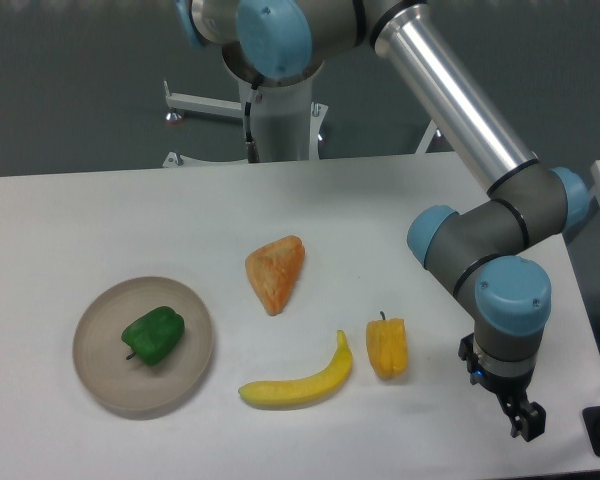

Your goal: Pick up the green pepper from the plate

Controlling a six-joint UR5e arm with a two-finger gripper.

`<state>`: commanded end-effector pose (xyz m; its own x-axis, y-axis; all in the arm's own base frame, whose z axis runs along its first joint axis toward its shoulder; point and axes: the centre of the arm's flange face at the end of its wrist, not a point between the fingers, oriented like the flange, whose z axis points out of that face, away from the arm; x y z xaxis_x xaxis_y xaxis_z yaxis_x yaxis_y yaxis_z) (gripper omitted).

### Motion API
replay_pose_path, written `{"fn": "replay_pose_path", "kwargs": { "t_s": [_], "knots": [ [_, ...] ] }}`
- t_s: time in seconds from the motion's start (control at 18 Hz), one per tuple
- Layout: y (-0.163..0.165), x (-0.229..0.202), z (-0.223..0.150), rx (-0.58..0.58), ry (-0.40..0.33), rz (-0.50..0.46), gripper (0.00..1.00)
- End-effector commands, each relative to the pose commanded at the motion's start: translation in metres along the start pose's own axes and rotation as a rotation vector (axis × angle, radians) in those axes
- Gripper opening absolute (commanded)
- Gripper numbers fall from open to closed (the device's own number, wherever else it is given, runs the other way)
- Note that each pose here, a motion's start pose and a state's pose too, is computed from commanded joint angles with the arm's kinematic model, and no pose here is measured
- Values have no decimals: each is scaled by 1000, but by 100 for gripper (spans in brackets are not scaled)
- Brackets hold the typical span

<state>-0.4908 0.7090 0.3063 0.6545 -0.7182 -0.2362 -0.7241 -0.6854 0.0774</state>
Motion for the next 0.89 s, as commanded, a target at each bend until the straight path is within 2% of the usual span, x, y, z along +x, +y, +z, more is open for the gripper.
{"fn": "replay_pose_path", "kwargs": {
  "t_s": [0.17, 0.56, 0.78, 0.89],
  "knots": [
    [-6, 5, -16, 5, 21, -29, 100],
    [-75, 58, -54, 29, 77, -154, 100],
    [-106, 97, -79, 199, 162, -341, 100],
    [-133, 122, -87, 212, 197, -350, 100]
  ]
}}
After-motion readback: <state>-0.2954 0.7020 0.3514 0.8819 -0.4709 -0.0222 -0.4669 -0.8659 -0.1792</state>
